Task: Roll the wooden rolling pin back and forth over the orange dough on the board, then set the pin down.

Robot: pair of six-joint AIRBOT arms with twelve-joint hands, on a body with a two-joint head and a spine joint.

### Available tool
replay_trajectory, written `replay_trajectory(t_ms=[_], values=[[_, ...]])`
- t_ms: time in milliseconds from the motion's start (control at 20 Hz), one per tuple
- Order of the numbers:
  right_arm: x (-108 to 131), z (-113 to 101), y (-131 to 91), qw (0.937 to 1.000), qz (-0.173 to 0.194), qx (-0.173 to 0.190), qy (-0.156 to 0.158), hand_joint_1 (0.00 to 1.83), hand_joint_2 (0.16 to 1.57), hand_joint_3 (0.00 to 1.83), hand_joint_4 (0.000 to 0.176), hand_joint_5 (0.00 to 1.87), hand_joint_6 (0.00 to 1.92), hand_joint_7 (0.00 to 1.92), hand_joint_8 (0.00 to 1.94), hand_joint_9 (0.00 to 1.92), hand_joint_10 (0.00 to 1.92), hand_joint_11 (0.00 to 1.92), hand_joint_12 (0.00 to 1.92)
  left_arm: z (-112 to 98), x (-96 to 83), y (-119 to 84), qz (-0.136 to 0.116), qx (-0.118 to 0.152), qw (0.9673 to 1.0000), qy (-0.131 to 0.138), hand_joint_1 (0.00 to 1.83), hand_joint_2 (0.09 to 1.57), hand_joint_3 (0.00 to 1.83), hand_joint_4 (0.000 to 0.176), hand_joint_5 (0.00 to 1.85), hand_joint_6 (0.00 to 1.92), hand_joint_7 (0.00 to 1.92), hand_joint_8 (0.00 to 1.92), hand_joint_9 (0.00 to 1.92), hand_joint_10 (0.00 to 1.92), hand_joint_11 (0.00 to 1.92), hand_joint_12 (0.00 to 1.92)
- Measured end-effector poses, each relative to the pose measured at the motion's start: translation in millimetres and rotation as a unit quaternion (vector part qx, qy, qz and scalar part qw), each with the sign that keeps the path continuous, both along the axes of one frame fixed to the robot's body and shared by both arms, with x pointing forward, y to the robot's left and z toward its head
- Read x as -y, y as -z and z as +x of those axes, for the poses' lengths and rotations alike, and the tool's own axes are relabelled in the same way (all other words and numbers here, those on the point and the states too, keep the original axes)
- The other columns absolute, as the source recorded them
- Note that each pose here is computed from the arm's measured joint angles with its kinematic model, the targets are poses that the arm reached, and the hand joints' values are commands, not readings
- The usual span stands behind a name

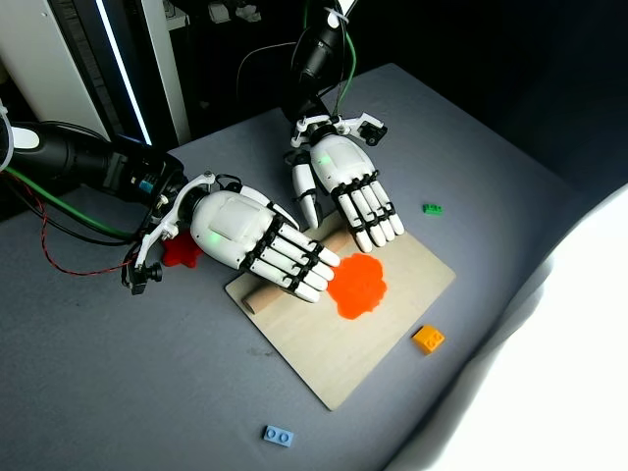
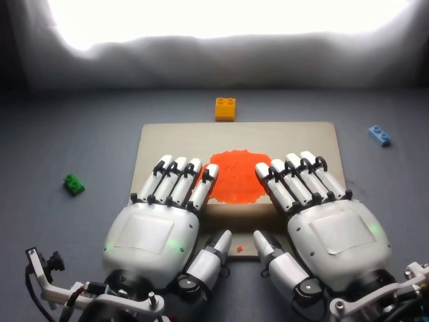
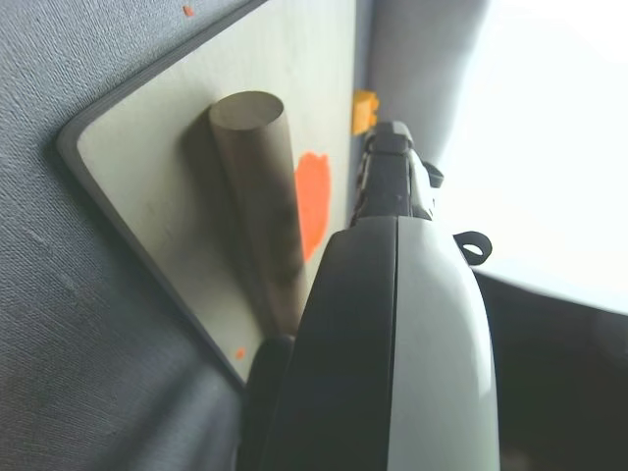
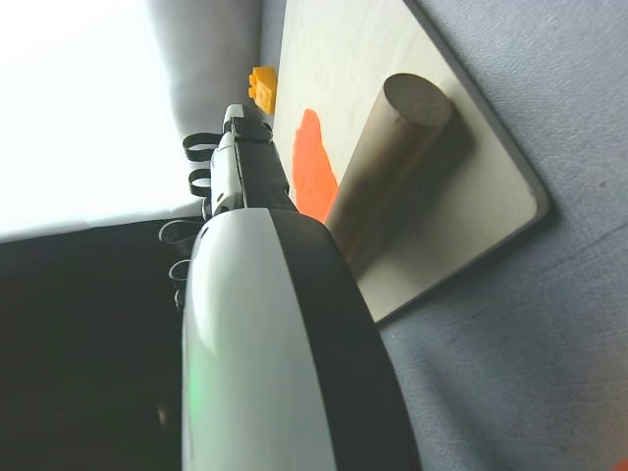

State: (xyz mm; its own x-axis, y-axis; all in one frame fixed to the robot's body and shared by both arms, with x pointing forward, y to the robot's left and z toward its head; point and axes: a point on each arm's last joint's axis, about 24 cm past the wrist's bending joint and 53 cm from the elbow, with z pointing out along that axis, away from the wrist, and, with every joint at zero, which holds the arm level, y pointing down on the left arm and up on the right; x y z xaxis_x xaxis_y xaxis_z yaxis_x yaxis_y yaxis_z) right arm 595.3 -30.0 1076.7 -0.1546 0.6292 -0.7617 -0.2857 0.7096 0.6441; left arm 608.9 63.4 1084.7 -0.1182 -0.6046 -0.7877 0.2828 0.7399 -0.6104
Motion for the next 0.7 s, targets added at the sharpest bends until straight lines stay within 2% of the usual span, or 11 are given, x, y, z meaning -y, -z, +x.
replay_trajectory(t_ms=[400, 550, 700], values=[[-7.8, 6.5, 9.9, 1.0, 0.002, -0.005, -0.005, 0.0, 1.57, 0.06, 0.0, 0.09, 0.01, 0.07, 0.01, 0.01, 0.0, 0.0, 0.0, 3.0, 1.8, 4.3, 0.003, 0.0, 1.0, 0.001, 0.0, 1.57, 0.02, 0.0, 0.05, 0.01, 0.02, 0.0, 0.0, 0.0, 0.0, 0.0], [-10.5, 14.4, 2.9, 0.9998, 0.019, -0.003, -0.002, 0.0, 1.57, 0.06, 0.0, 0.08, 0.01, 0.07, 0.01, 0.01, 0.0, 0.0, 0.0, 6.1, 0.9, 6.3, 0.006, 0.0, 1.0, 0.001, 0.0, 1.57, 0.03, 0.0, 0.05, 0.01, 0.02, 0.0, 0.0, 0.0, 0.0, 0.0], [-14.9, 12.8, 7.1, 0.9996, 0.024, -0.013, -0.009, 0.0, 1.57, 0.07, 0.0, 0.06, 0.01, 0.04, 0.0, 0.0, 0.0, 0.0, 0.0, 6.3, 2.9, 8.7, 0.005, -0.002, 1.0, 0.001, 0.0, 1.56, 0.02, 0.0, 0.07, 0.01, 0.05, 0.02, 0.02, 0.01, 0.0, 0.0]])
